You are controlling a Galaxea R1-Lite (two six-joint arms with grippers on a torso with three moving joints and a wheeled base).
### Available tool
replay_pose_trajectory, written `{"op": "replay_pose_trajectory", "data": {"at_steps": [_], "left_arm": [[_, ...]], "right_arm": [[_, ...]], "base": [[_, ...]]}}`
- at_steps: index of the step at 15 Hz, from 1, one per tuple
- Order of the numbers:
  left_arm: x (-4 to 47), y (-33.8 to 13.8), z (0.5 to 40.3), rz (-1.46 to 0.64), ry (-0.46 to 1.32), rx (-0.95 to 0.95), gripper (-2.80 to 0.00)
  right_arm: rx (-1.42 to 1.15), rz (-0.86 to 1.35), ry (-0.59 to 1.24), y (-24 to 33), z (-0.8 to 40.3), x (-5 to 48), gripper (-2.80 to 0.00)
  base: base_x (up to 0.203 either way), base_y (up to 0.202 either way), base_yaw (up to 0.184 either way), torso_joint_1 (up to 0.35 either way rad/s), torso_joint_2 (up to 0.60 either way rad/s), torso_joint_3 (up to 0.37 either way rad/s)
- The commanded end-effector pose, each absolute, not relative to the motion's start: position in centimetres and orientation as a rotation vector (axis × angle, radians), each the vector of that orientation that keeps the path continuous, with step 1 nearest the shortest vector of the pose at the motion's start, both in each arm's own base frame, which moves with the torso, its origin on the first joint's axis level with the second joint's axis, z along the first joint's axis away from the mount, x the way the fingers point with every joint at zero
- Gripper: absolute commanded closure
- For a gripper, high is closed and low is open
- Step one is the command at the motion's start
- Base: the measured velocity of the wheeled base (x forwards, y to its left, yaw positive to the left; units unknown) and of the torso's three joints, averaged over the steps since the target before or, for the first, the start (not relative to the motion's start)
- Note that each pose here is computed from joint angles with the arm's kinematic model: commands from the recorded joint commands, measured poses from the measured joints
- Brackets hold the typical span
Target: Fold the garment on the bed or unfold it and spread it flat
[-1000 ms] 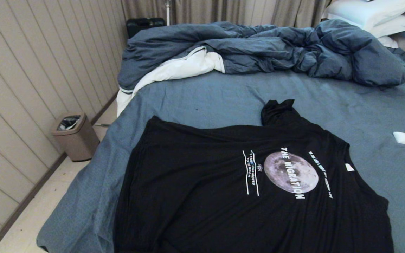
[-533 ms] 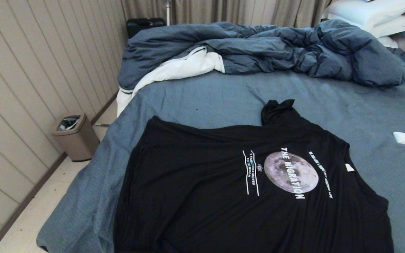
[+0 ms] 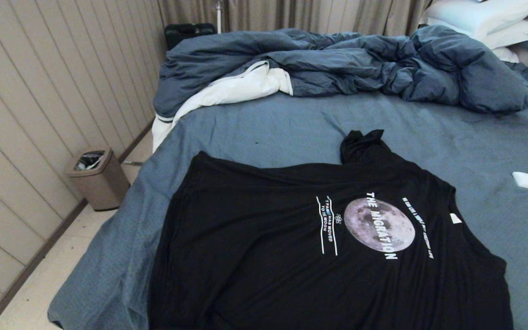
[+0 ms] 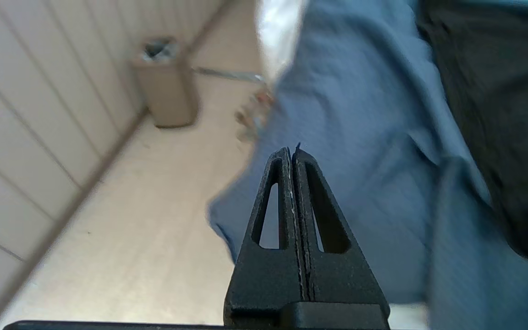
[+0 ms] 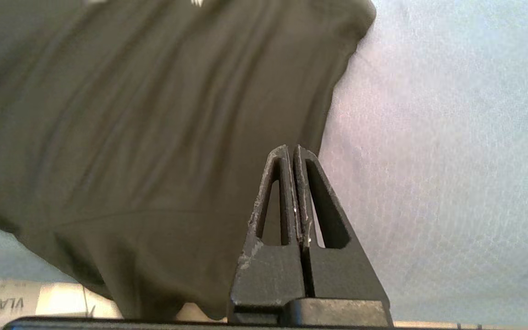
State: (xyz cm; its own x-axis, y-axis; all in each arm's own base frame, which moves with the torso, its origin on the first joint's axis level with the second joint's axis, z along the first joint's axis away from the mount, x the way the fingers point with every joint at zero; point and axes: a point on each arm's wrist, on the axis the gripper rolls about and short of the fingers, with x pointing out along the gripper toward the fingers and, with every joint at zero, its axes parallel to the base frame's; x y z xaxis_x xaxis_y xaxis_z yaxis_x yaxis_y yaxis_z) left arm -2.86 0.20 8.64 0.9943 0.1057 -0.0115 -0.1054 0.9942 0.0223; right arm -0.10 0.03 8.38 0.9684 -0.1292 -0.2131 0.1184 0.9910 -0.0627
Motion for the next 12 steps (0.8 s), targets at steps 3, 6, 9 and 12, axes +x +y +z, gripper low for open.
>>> {"op": "replay_pose_trajectory", "data": {"at_steps": [3,6,9,12], "left_arm": [[-2.7,0.2,8.7,0.119,-0.018,0.061,0.00],[-2.8,0.2,8.7,0.123,-0.001,0.057,0.00],[-3.1,0.2,8.6,0.127,0.066,0.050,0.00],[-3.5,0.3,8.3,0.148,0.138,-0.064,0.00]], "right_arm": [[-0.133,-0.121,-0.054,0.0,11.2,0.2,0.00],[-0.136,-0.170,-0.004,-0.1,10.8,0.2,0.00],[-0.124,-0.134,0.135,0.0,9.3,0.1,0.00],[-0.128,-0.036,0.143,0.2,9.2,0.1,0.00]], "base": [[0.000,0.000,0.000,0.000,0.00,0.000],[0.000,0.000,0.000,0.000,0.00,0.000],[0.000,0.000,0.000,0.000,0.00,0.000],[0.000,0.000,0.000,0.000,0.00,0.000]]}}
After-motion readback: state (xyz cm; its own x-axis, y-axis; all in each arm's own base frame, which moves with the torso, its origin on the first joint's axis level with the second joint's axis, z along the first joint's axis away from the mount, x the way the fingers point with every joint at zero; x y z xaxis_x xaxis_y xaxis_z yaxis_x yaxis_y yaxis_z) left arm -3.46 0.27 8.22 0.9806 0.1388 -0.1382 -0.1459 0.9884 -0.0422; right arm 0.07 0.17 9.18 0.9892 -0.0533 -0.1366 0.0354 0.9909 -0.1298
